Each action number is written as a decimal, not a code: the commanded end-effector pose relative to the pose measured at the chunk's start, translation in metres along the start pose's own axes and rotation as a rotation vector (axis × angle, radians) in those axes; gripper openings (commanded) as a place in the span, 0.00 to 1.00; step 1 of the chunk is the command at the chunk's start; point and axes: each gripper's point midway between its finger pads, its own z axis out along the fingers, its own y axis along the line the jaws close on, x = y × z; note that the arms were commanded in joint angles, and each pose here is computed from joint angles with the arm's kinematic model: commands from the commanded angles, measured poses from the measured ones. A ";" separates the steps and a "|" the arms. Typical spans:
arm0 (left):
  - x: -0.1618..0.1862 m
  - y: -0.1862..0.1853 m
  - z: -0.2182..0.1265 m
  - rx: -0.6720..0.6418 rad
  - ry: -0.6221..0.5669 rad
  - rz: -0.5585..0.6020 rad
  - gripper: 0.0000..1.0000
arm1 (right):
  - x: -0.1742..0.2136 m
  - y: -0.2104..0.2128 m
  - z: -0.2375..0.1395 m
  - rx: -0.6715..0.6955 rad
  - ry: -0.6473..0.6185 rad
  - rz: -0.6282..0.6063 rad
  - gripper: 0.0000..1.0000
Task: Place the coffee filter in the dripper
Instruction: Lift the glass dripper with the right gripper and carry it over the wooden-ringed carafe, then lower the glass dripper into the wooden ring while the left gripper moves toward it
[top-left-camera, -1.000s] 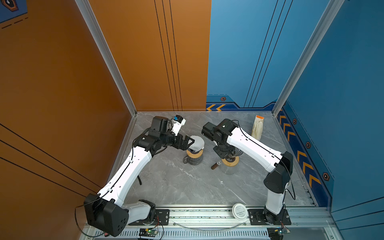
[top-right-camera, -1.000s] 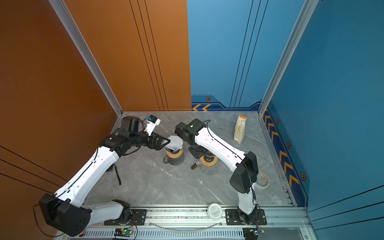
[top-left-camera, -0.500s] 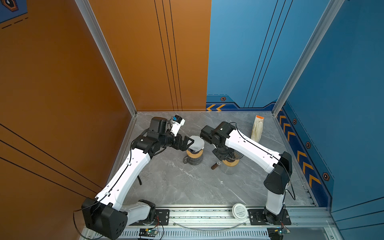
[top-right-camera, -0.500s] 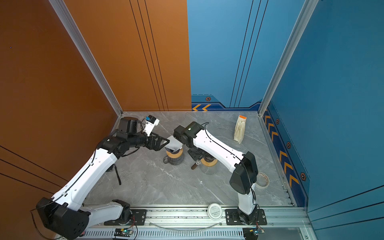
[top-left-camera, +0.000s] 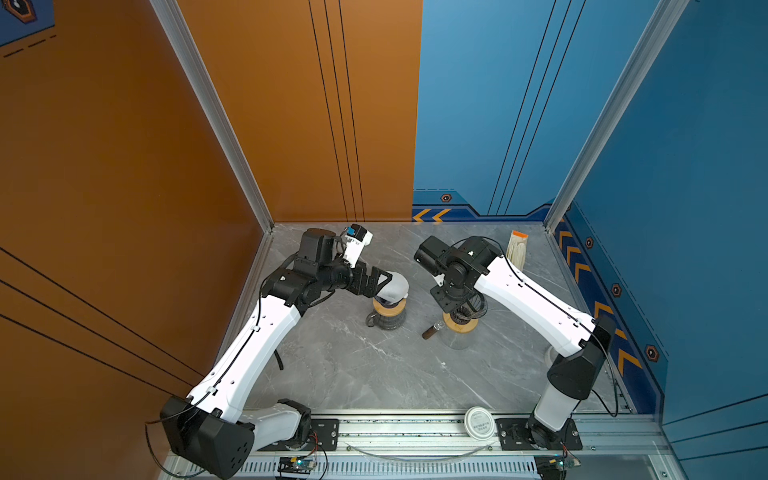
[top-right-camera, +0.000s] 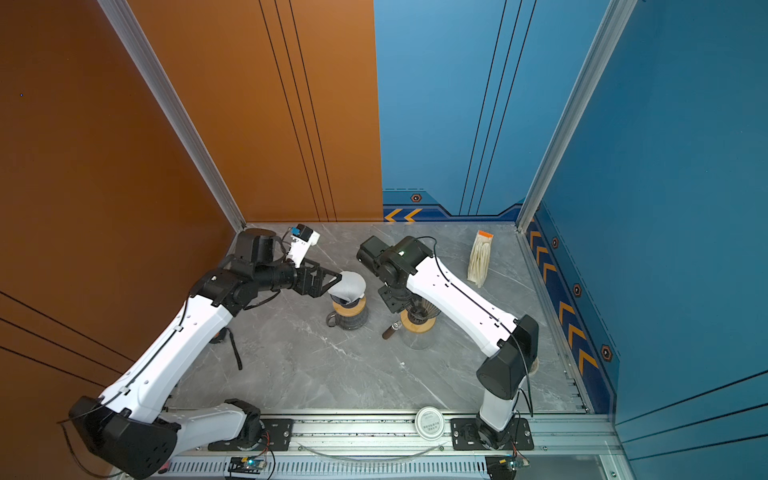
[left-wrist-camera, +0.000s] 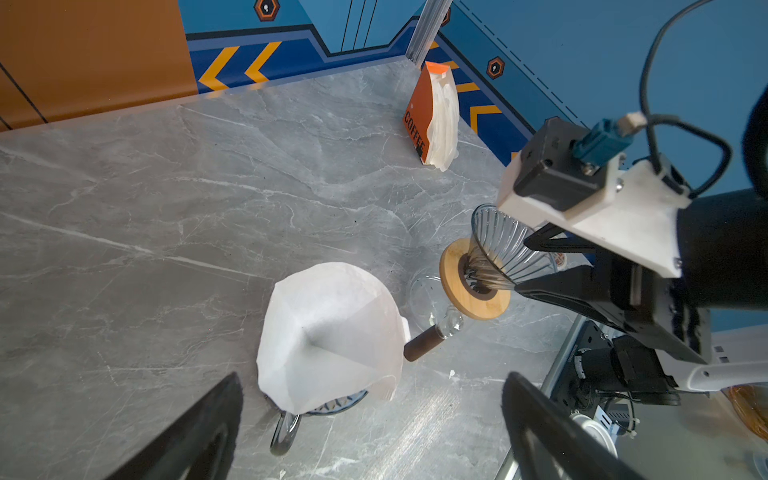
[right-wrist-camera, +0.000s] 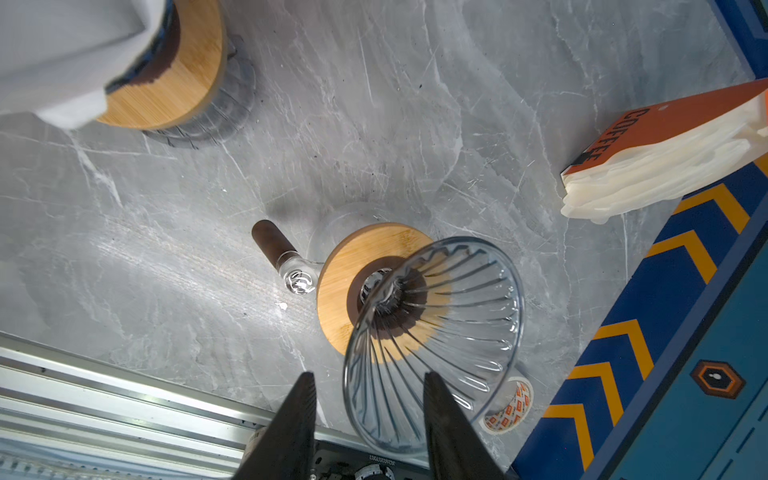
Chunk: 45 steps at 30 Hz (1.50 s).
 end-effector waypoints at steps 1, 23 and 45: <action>-0.011 -0.012 0.004 0.018 -0.007 -0.005 0.98 | -0.005 -0.011 -0.018 -0.078 -0.092 0.084 0.42; 0.007 -0.088 0.109 0.167 0.217 -0.075 0.92 | 0.041 -0.089 0.046 -0.414 -0.098 0.714 0.40; 0.013 -0.092 0.143 0.220 0.282 -0.103 0.76 | 0.044 -0.063 0.064 -0.490 -0.002 0.675 0.23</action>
